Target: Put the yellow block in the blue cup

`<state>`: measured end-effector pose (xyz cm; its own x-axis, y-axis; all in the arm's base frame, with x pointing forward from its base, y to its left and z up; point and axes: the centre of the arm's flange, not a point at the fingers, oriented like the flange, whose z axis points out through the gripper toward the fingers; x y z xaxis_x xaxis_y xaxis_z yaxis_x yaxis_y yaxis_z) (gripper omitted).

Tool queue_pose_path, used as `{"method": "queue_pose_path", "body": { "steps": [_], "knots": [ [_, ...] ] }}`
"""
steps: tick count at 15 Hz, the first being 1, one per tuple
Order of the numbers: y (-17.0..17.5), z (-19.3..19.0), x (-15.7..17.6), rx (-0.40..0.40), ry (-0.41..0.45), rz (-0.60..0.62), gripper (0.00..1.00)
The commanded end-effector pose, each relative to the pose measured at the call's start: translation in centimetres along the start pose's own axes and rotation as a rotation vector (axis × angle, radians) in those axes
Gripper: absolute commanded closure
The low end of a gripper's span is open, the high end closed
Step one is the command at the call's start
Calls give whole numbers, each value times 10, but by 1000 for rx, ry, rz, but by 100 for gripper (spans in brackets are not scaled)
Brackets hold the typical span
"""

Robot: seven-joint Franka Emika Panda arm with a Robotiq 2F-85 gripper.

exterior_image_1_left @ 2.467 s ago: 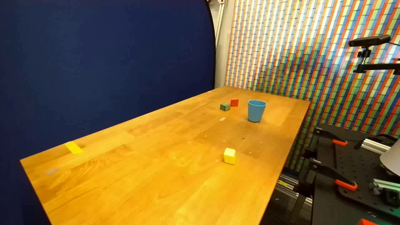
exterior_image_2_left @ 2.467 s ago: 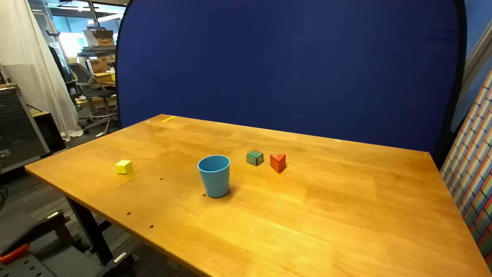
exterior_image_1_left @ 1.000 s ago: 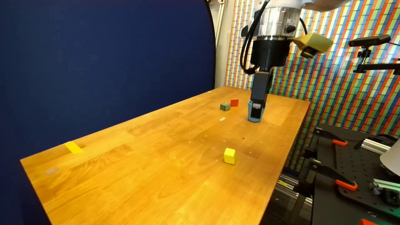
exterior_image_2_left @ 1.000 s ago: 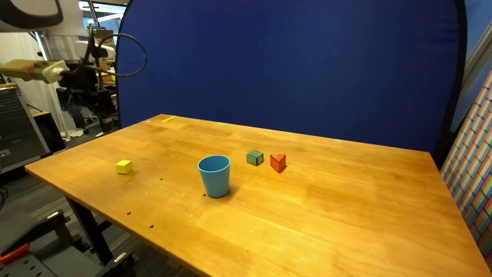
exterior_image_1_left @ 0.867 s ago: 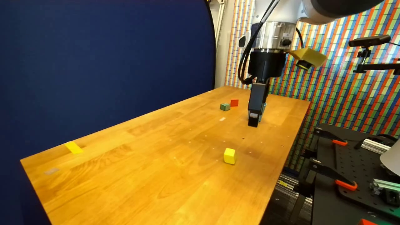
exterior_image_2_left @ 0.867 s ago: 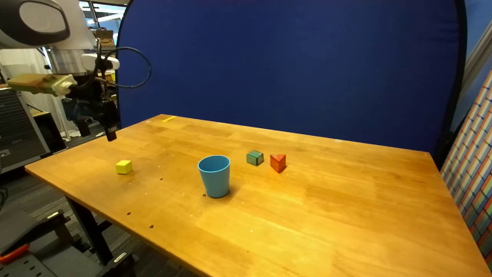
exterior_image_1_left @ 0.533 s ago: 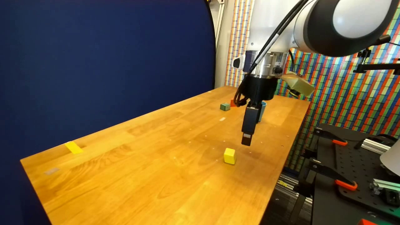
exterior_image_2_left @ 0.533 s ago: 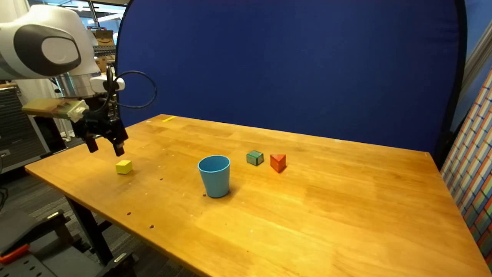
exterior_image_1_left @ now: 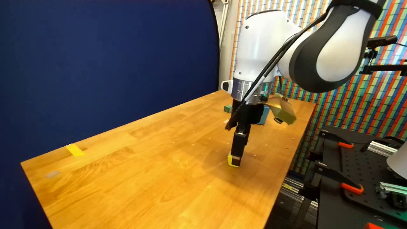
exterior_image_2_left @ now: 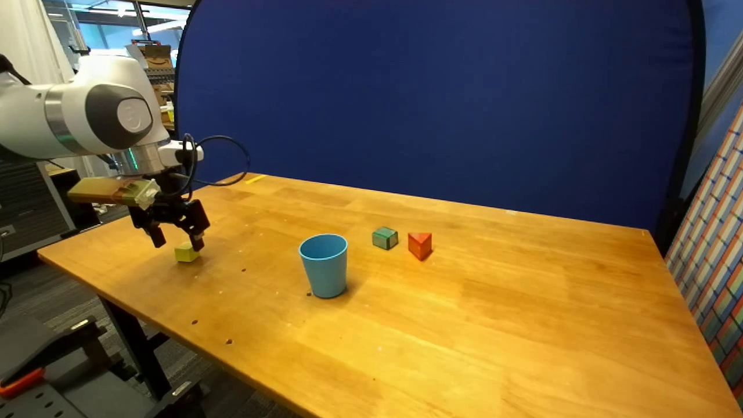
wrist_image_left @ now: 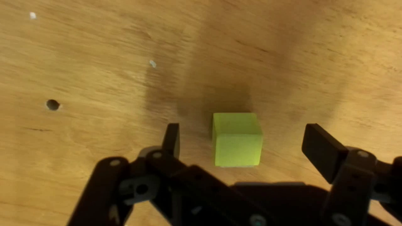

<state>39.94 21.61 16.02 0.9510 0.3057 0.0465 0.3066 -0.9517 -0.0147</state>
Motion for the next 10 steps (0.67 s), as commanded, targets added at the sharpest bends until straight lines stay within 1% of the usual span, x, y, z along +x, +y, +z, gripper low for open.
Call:
{"method": "queue_pose_path", "body": {
  "steps": [1,2,3,4,5,7,8,9,10],
  "knots": [
    [-10,23,21,-15,16,-13,28],
    [-9,25,23,-16,12,-9,34],
    [-4,26,22,-21,10,4,44],
    [1,27,21,-34,8,13,51],
    [8,21,18,-44,7,38,58],
    [26,-4,14,-66,33,103,72],
    [41,-22,14,-85,54,147,81],
    [60,-44,15,-117,86,194,86],
    [78,-61,17,-137,113,232,83]
  ]
}}
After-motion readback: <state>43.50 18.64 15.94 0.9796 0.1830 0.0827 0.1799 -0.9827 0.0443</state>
